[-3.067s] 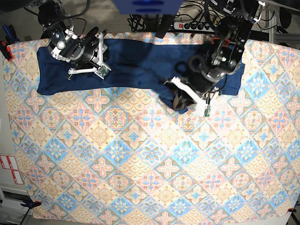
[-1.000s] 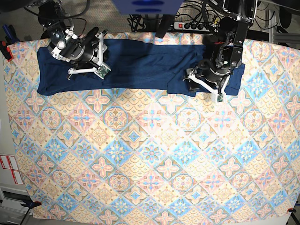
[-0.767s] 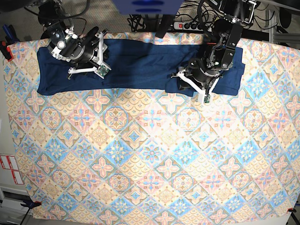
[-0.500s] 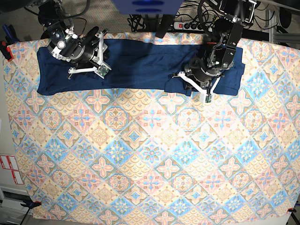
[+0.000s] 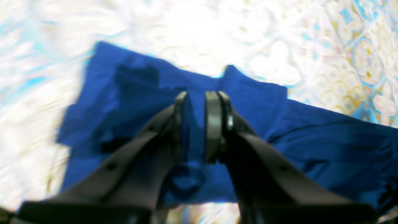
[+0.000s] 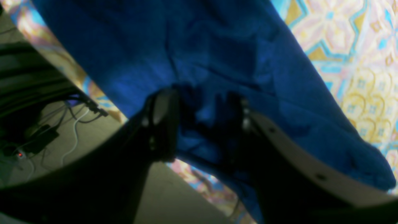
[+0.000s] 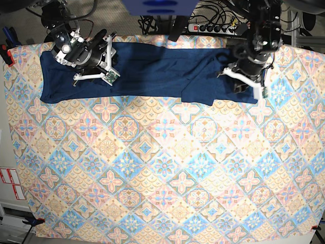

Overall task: Fold the T-shirt properly
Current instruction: 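Press and adjust the folded sleeve with the left gripper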

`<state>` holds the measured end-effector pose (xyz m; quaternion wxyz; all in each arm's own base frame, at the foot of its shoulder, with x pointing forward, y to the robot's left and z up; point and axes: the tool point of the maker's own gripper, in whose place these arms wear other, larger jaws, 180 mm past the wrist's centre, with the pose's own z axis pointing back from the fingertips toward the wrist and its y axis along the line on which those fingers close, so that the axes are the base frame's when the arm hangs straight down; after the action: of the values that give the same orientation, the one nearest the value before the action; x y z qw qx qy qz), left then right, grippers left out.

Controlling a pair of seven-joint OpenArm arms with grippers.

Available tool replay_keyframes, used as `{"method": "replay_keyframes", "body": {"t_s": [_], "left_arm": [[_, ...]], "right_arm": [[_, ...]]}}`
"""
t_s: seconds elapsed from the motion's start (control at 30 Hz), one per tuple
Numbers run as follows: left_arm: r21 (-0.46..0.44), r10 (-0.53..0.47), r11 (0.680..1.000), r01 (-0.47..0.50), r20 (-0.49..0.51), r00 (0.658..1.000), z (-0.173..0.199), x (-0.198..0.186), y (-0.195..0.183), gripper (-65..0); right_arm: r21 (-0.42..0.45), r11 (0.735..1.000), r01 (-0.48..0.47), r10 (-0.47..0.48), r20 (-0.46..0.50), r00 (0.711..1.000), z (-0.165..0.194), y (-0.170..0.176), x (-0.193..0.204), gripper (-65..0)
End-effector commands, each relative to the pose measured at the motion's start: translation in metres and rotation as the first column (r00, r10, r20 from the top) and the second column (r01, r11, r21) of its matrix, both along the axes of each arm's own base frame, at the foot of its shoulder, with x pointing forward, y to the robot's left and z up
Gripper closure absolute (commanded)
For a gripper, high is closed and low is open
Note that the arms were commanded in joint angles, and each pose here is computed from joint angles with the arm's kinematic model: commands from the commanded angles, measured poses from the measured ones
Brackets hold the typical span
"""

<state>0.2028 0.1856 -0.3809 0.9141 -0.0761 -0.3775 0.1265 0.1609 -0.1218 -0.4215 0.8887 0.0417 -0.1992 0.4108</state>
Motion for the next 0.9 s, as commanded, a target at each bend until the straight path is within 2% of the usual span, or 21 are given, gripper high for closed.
{"method": "replay_keyframes", "body": {"t_s": [0.0,0.1,0.2,0.23,0.3,0.37,0.43,0.6,0.87], "left_arm": [[0.026,0.022,0.999,-0.023,0.037,0.999,0.011,0.003,0.013,-8.5],[0.07,0.094,0.993,-0.097,0.048,0.994,0.017,-0.001,0.045,-8.7],[0.074,0.106,0.991,-0.11,0.057,0.993,0.02,0.001,0.05,-9.2],[0.067,0.094,0.993,-0.097,0.053,0.994,0.018,0.002,0.045,-9.3],[0.04,0.005,0.999,-0.008,0.067,0.998,0.019,0.014,0.018,-11.2],[-0.001,-0.101,0.995,0.101,0.014,0.995,0.008,0.021,-0.012,-14.4],[-0.046,-0.166,0.985,0.164,-0.045,0.985,-0.006,0.027,-0.036,-19.9],[-0.079,-0.171,0.983,0.165,-0.082,0.982,-0.03,0.039,-0.047,-30.3],[-0.084,-0.132,0.989,0.119,-0.167,0.977,-0.064,0.041,-0.035,-30.8]], "right_arm": [[0.015,1.0,-0.007,0.007,0.024,1.0,0.006,0.002,0.005,-23.2],[0.016,1.0,-0.008,0.008,0.024,1.0,0.006,0.003,0.004,-23.2],[0.016,1.0,-0.01,0.009,0.023,1.0,0.006,0.003,0.004,-23.2],[0.016,1.0,-0.01,0.009,0.023,1.0,0.006,0.003,0.004,-23.2],[0.018,1.0,-0.01,0.01,0.024,1.0,0.006,0.004,0.005,-23.2],[0.018,1.0,-0.01,0.01,0.025,1.0,0.006,0.004,0.005,-23.2],[0.018,1.0,-0.01,0.01,0.027,1.0,0.007,0.004,0.006,-23.2],[0.017,1.0,-0.006,0.006,0.024,1.0,0.006,0.003,0.005,-23.2],[0.016,1.0,-0.004,0.004,0.027,1.0,0.007,0.002,0.006,-23.2]]}}
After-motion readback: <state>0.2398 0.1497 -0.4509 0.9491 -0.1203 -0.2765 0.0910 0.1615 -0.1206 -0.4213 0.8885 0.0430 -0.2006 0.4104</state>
